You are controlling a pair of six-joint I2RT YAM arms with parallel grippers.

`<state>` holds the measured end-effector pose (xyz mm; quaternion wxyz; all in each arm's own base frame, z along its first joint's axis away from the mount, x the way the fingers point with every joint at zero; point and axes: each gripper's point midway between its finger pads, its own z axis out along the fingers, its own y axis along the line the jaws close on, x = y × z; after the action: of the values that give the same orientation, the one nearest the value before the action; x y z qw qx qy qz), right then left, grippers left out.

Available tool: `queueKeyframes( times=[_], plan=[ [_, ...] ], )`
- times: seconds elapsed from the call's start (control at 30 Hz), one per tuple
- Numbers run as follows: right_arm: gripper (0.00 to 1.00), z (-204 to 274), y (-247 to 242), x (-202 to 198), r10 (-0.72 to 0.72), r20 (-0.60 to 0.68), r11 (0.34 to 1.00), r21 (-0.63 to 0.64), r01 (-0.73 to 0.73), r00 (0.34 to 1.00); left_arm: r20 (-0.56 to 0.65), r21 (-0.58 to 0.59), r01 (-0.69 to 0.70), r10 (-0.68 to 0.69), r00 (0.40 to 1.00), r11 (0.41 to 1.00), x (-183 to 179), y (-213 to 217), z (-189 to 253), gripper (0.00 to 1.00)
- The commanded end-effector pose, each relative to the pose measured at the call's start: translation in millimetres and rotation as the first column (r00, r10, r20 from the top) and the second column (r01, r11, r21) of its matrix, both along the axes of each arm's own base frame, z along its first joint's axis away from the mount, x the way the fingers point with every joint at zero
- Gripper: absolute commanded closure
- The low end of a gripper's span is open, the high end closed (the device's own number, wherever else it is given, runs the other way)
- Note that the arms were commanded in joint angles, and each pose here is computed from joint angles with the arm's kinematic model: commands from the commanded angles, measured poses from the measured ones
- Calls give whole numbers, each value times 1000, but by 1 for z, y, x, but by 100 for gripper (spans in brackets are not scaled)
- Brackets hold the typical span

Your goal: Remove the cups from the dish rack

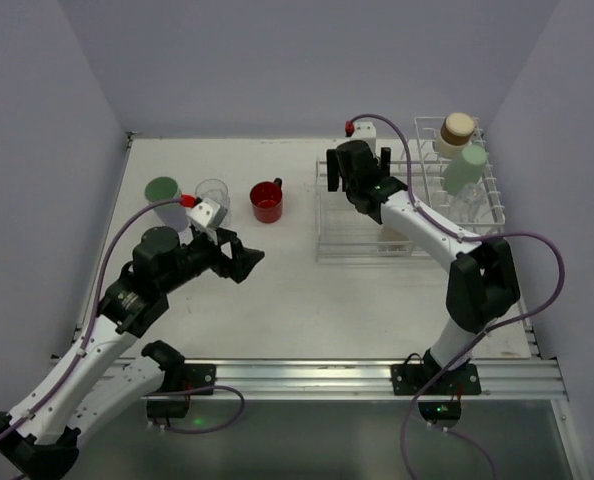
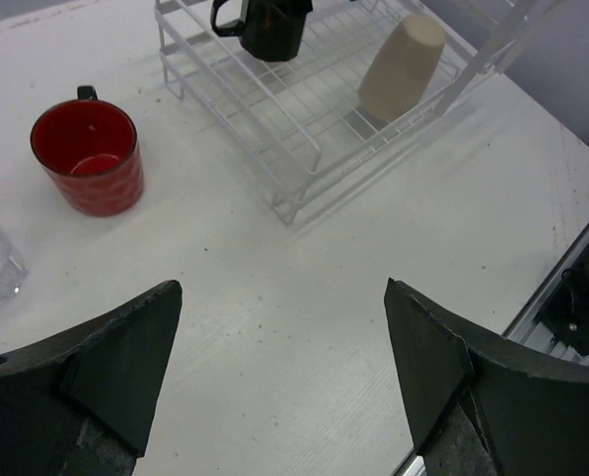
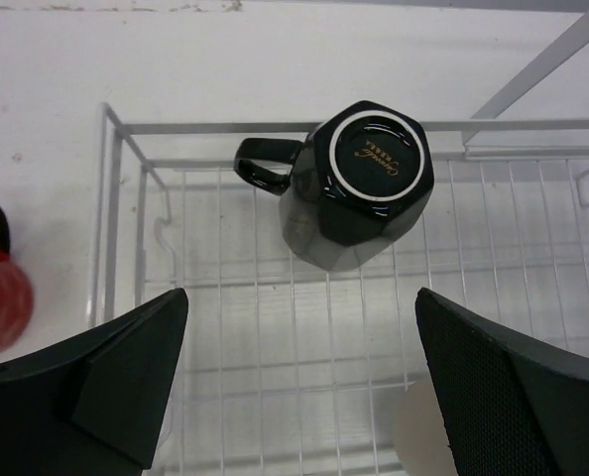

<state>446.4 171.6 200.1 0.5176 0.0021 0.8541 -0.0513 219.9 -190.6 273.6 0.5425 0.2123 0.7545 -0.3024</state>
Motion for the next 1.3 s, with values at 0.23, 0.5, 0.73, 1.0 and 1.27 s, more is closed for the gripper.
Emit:
queueKeyframes(
  times=[0.23,0.5,0.73,1.0,1.27],
  plan=[
    [1,-5,-37,50,-141,-6,981,-136,139,990,43,-21,74,-73,996,997,-19,-2,-15,13],
    [1,-39,-32,64,-102,-120,992,-84,92,987,60,-32,81,-79,995,996,-24,0,-12,13],
    [1,-46,-44,77,-79,-147,996,-58,71,986,58,-30,65,-63,996,997,-21,1,-12,13],
    [1,-52,-37,90,2,-166,998,-54,-11,986,42,-9,44,-43,998,999,-15,2,-19,13],
    [18,-50,-32,92,20,-160,999,-33,-26,987,33,8,10,-10,999,1000,-9,6,-23,13]
  ],
)
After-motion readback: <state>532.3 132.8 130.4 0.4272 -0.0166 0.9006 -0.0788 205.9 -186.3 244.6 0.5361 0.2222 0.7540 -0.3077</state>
